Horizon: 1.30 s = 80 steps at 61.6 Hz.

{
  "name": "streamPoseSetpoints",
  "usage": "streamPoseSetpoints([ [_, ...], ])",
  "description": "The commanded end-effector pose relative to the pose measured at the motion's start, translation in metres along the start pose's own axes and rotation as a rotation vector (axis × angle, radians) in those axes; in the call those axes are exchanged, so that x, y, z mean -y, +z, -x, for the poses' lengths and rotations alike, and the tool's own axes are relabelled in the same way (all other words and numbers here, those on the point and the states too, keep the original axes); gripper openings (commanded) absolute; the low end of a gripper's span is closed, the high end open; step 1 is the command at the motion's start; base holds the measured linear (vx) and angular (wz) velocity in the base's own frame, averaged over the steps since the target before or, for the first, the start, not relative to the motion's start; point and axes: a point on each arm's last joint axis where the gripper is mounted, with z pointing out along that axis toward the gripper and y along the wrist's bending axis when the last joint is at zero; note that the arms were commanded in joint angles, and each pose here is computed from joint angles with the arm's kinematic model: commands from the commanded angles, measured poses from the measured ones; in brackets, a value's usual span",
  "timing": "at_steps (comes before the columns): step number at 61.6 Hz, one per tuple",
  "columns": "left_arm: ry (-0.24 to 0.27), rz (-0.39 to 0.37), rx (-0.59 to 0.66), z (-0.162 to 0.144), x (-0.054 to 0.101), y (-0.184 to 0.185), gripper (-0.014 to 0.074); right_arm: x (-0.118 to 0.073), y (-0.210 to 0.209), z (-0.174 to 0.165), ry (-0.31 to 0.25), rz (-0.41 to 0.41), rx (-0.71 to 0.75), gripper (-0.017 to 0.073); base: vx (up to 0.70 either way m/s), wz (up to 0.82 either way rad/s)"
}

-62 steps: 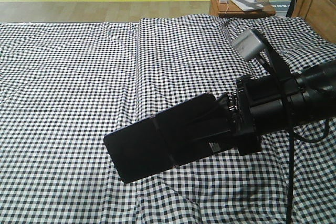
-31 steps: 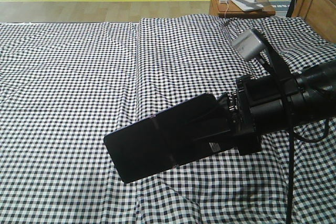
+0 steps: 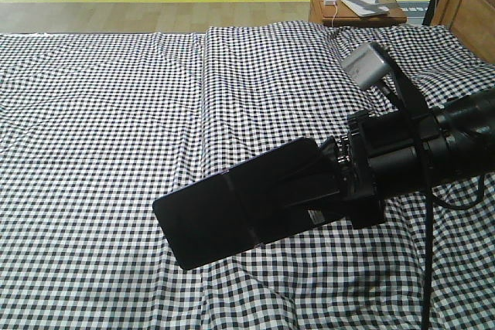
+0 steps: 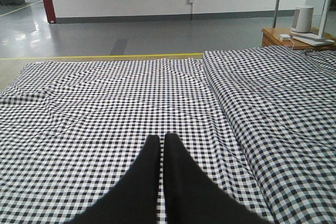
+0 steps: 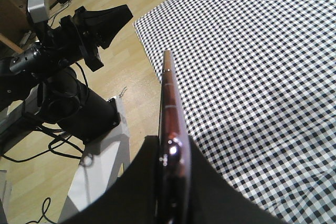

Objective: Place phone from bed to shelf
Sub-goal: 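Hold the phone raised in the right gripper, then drive the base to the wooden shelf holding the phone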

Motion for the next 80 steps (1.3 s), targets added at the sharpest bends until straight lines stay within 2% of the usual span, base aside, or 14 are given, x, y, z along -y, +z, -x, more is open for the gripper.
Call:
streamPoseSetpoints([
  [1, -0.01, 0.004, 0.068, 0.0043, -0.0003, -0.0001, 0.0001, -0.0209, -0.0088, 0.0113, -0.029, 0.097, 0.063, -0.0002, 0.0, 0.01],
  [37, -0.01, 0.004, 0.068, 0.0043, -0.0003, -0.0001, 0.0001, -0.0208, -0.0089, 0.0113, -0.029, 0.096, 0.064, -0.0002, -0.02, 0.13],
  [80, -0.01, 0.004, 0.068, 0.0043, -0.0003, -0.0001, 0.0001, -0.0208, -0.0089, 0.0113, -0.029, 0.096, 0.064, -0.0002, -0.06, 0.47],
])
